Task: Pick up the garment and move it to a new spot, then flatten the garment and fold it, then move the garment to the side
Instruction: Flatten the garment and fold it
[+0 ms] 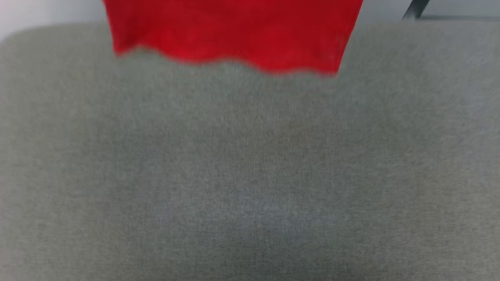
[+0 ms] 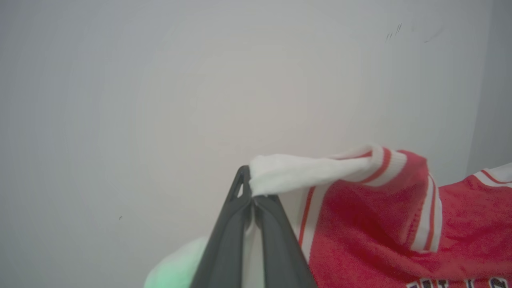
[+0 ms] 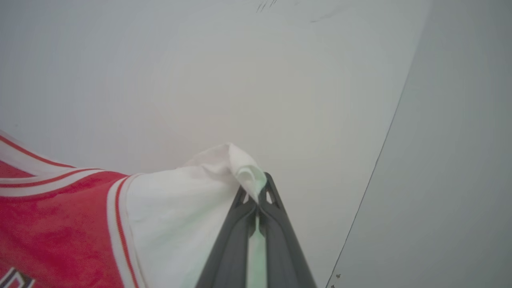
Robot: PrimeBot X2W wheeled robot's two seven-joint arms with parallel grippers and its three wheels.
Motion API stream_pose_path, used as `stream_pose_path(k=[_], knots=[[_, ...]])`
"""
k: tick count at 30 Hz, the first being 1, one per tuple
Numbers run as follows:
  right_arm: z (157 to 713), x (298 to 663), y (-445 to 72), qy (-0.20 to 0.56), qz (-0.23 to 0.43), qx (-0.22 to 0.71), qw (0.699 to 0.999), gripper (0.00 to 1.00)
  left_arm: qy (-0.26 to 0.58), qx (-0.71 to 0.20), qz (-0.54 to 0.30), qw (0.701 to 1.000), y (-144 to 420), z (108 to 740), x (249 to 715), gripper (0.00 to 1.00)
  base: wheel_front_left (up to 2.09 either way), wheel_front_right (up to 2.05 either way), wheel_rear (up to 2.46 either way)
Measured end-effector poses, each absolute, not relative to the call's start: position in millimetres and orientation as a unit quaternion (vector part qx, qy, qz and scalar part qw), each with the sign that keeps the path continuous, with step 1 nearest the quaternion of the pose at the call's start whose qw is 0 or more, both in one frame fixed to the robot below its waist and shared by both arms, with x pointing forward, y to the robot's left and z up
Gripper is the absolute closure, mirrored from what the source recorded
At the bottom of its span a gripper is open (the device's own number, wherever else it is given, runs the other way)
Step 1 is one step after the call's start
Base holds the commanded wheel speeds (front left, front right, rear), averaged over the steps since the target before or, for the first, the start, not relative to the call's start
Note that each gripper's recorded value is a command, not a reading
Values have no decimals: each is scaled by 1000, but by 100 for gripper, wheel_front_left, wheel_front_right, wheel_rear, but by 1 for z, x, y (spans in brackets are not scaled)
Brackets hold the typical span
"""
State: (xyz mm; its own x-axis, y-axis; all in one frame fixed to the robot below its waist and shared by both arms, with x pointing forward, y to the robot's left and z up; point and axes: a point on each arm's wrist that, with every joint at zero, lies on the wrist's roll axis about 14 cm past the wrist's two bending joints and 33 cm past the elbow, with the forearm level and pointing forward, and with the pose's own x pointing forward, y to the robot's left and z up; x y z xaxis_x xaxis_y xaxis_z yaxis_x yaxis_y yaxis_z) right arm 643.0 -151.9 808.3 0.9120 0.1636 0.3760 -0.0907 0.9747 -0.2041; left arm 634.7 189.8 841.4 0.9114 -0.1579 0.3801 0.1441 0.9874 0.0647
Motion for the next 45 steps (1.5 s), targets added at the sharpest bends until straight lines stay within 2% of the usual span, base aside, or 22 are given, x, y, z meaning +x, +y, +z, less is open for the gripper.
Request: stream_pose_path(k=[3,9,15,17,21,26,32,45], knots=[[806,670,-166,-239,48,-104,964,100,-241,18,-86,966,185,842,660,100,0,0,0],[764,715,-178,-246,26,-128,960,100,-239,15,-96,966,182,796,705,100,0,0,0],[688,757,-159,-211,36,-128,968,100,-196,1,-97,976,189,720,740,100,0,0,0],[650,770,-141,-188,53,-119,973,100,-149,0,-90,985,198,663,750,100,0,0,0],[596,776,-118,-139,80,-103,982,100,-92,2,-68,993,216,610,746,100,0,0,0],[567,764,-100,-95,103,-67,988,100,-14,5,-54,998,224,571,729,100,0,0,0],[527,728,-76,-9,139,-41,989,100,86,-14,-40,995,229,531,688,100,0,0,0],[496,619,-59,109,171,-19,979,100,134,-39,-61,988,210,518,582,100,0,0,0]])
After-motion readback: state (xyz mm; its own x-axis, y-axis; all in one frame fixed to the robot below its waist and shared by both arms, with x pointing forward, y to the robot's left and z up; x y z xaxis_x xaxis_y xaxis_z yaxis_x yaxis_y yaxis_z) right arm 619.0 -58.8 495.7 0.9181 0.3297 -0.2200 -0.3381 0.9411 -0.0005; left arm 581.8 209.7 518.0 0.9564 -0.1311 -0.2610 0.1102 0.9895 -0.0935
